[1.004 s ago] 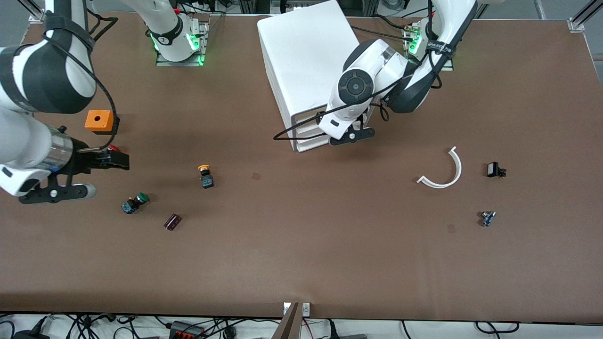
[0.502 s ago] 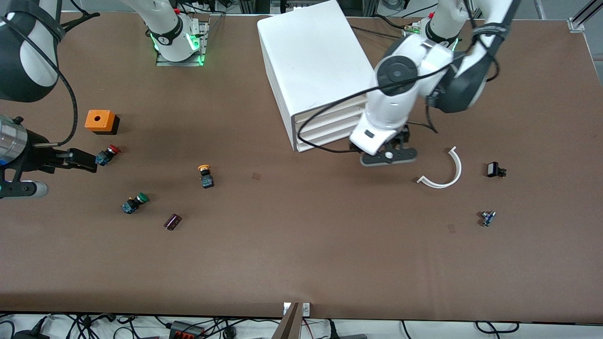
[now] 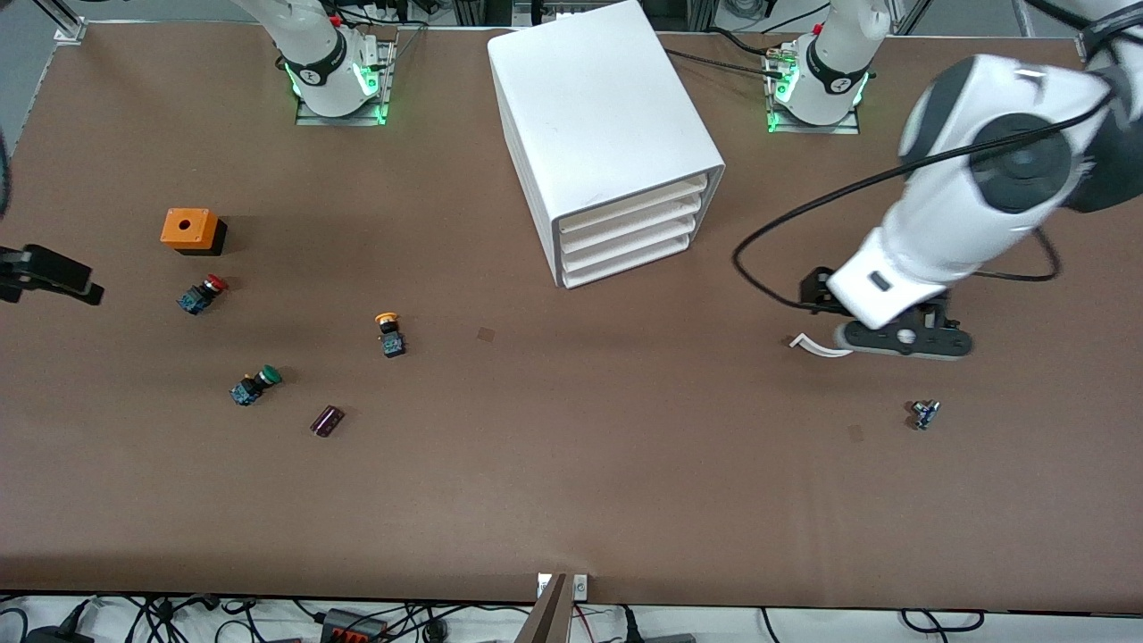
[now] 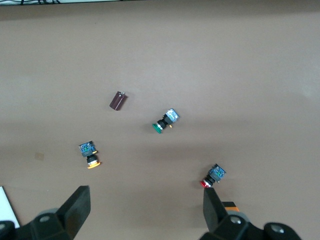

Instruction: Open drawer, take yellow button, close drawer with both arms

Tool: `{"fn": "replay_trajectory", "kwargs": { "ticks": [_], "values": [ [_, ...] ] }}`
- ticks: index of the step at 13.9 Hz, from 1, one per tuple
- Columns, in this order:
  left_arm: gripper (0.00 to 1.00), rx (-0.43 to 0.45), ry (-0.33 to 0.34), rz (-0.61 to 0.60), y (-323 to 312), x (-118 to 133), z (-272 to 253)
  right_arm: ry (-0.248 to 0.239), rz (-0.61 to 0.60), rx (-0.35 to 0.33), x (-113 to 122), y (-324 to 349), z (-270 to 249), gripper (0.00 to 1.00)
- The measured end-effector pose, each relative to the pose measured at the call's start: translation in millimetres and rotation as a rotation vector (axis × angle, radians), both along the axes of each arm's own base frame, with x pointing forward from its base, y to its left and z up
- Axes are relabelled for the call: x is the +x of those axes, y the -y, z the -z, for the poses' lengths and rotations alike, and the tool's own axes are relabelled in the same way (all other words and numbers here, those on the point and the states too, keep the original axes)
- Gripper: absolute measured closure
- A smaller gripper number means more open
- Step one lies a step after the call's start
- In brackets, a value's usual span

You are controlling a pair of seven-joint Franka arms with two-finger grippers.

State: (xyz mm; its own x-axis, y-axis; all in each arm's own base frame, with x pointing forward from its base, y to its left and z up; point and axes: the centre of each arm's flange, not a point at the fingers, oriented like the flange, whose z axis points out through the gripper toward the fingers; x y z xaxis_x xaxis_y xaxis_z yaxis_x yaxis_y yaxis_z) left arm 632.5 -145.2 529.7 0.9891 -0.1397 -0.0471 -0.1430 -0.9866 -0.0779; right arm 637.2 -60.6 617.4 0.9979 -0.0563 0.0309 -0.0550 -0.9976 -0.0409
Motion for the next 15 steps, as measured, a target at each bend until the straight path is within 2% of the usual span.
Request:
{"fn": "replay_trajectory", "kwargs": {
  "ticks": [2,4,6,10,12,15],
  "values": [
    [0.00,-0.053,-0.002,0.029,-32.3,0.6,-16.5,-0.001,0.019,0.015,-10.9,16.6,-4.6,0.00],
    [0.00,-0.107,-0.004,0.043,-65.8,-5.2,-30.7,-0.005,0.020,0.000,-17.5,17.9,-7.5,0.00],
    [0.00,-0.105,0.003,0.062,-83.7,-19.3,-39.7,-0.010,0.028,-0.007,-19.5,13.4,-7.7,0.00],
    [0.00,-0.092,0.082,0.072,-98.6,-51.3,-41.5,-0.030,0.024,-0.034,-19.8,4.8,-1.1,0.00],
    [0.00,-0.090,0.076,0.084,-101.4,-63.1,-38.2,-0.042,0.024,-0.041,-25.4,5.1,5.0,0.00],
    [0.00,-0.089,0.063,0.082,-102.8,-66.3,-32.6,-0.024,0.024,-0.048,-43.3,6.2,10.6,0.00]
  ]
}}
